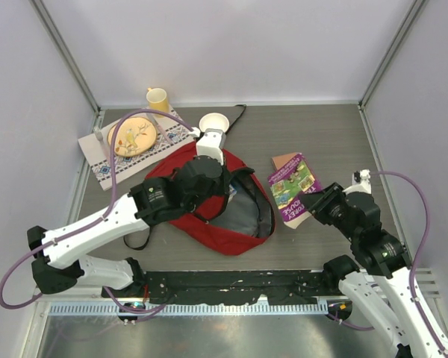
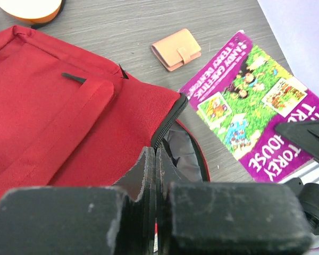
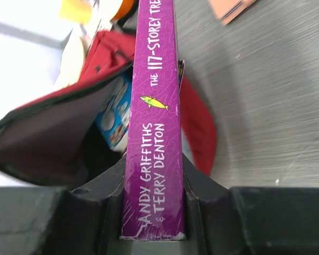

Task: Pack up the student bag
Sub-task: Place the book in the student bag.

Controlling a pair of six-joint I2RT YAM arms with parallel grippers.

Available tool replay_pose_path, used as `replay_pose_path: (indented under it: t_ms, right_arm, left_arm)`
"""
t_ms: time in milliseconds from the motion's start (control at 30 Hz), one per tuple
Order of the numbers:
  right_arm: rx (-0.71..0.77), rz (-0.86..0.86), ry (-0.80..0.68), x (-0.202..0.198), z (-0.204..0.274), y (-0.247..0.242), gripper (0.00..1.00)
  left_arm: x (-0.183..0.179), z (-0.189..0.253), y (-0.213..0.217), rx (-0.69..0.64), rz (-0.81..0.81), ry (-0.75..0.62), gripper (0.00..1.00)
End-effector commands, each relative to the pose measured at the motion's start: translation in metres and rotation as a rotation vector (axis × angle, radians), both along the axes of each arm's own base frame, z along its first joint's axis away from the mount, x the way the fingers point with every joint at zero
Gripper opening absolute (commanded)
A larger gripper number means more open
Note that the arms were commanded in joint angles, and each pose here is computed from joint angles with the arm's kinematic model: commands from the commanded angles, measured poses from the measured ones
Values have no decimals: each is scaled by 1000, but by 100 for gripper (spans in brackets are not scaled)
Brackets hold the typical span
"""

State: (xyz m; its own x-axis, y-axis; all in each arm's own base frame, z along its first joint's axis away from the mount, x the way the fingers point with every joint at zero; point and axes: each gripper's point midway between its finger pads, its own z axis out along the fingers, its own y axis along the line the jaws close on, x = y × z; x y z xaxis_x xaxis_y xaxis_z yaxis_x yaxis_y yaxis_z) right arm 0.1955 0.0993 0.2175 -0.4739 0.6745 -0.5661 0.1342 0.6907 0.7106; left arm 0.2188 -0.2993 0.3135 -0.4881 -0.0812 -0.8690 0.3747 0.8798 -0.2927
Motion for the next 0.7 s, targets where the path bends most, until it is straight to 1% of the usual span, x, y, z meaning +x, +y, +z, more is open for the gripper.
replay_pose_path:
  t_ms: [0,67,100,133,167,267,300,333,367,400,433,467,567,633,667]
  right_arm:
    - [142,291,-103,-18,49,49,1]
    - [196,383,-8,-22,30,69,1]
    - [240,424,-22,-21,34,78,1]
    - [309,484,44,-29,21,90,1]
    - [339,496,21,-27,26,94,1]
    - [359,489,17,-23,12,95,1]
    - [375,493,21,-22,9,97,1]
    - [410,538,58,-29,-1,104,1]
    - [466,558,39,-26,7,110,1]
    - [493,571,42,-27,6,112,1]
    - [509,589,45,-29,3,114,1]
    - [529,602,0,-27,13,116,1]
    - [560,628,-49,-25,26,119,1]
    - [631,625,-2,-21,23,124,1]
    - [669,663,-83,-21,40,126,1]
  left_arm:
    - [7,24,-1,-91,40,-47,0]
    - [5,21,-2,-107,33,-41,0]
    - [5,20,-2,-114,34,-40,0]
    - [5,21,-3,-127,37,-38,0]
    - [4,19,-1,-128,39,-36,0]
    - [2,18,-2,-144,34,-27,0]
    - [2,18,-1,-143,37,-21,0]
    - [1,18,-1,-151,40,-14,0]
    - [1,17,-1,-151,42,-10,0]
    - [1,17,-3,-156,38,-9,0]
    - [0,14,-4,-155,33,-4,0]
    - [-1,13,-5,-159,27,-1,0]
    - [-2,9,-11,-168,10,12,0]
    - [-3,10,-15,-182,-6,14,0]
    - [-4,10,-16,-186,-13,15,0]
